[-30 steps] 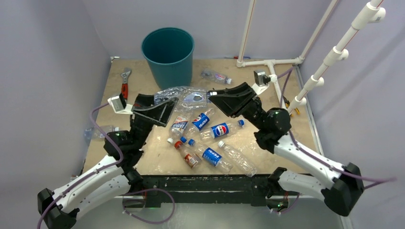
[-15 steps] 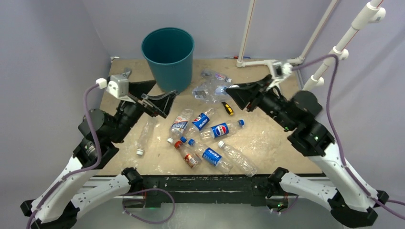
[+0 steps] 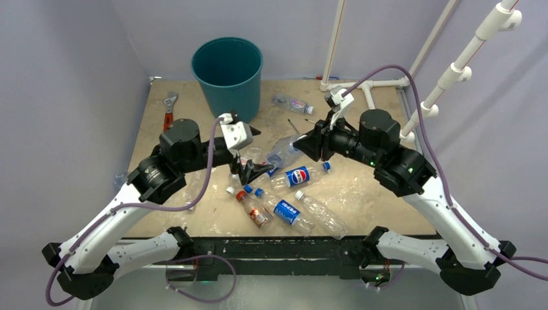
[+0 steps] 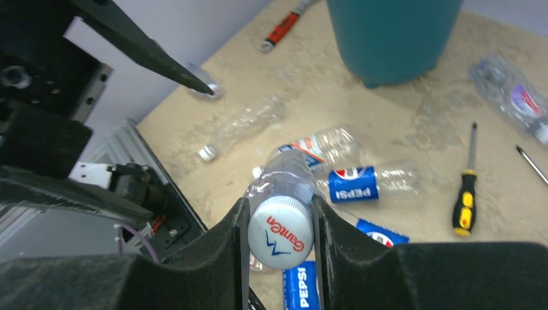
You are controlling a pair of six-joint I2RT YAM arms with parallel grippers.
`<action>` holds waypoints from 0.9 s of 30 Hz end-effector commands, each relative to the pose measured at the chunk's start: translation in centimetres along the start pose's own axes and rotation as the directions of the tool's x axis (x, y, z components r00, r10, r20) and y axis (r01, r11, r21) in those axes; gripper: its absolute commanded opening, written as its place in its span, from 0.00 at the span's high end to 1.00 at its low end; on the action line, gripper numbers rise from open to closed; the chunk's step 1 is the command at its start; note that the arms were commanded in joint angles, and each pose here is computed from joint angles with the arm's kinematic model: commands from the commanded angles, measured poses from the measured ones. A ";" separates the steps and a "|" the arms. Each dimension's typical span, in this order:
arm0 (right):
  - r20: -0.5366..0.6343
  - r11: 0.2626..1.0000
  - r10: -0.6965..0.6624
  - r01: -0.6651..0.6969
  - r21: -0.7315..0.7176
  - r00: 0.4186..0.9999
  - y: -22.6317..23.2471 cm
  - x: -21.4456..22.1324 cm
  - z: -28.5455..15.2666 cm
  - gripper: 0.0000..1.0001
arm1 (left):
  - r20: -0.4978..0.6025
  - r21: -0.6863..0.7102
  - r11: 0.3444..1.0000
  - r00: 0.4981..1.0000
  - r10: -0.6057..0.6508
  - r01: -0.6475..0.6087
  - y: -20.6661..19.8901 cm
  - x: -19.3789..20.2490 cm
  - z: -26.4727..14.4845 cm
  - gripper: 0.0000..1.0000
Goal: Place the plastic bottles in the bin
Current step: Pick up the plastic bottle at the center of the board.
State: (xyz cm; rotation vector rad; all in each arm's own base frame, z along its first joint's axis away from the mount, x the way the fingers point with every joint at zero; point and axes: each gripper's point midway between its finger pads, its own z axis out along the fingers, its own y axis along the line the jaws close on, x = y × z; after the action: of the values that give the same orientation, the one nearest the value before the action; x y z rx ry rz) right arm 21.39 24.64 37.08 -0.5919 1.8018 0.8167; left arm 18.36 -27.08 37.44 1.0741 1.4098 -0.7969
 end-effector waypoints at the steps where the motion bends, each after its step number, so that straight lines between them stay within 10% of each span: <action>1: 0.048 0.988 -0.054 0.060 -0.141 0.997 2.8 -2.0 -1.7 1.00 | 0.033 0.064 0.985 0.987 0.156 -0.158 -1.0 -0.4 -0.9 0.01; 27: 0.078 0.951 -0.033 0.055 -0.303 0.996 5.8 -3.9 0.2 1.00 | 0.044 0.088 0.993 0.996 0.078 -0.081 -0.8 1.3 3.7 0.04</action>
State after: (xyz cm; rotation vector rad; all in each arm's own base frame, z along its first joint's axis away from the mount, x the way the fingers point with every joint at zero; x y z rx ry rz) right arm 18.92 28.20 39.02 -0.7896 1.7059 1.0465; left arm 18.59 -29.95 34.43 1.2319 1.3174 -0.8168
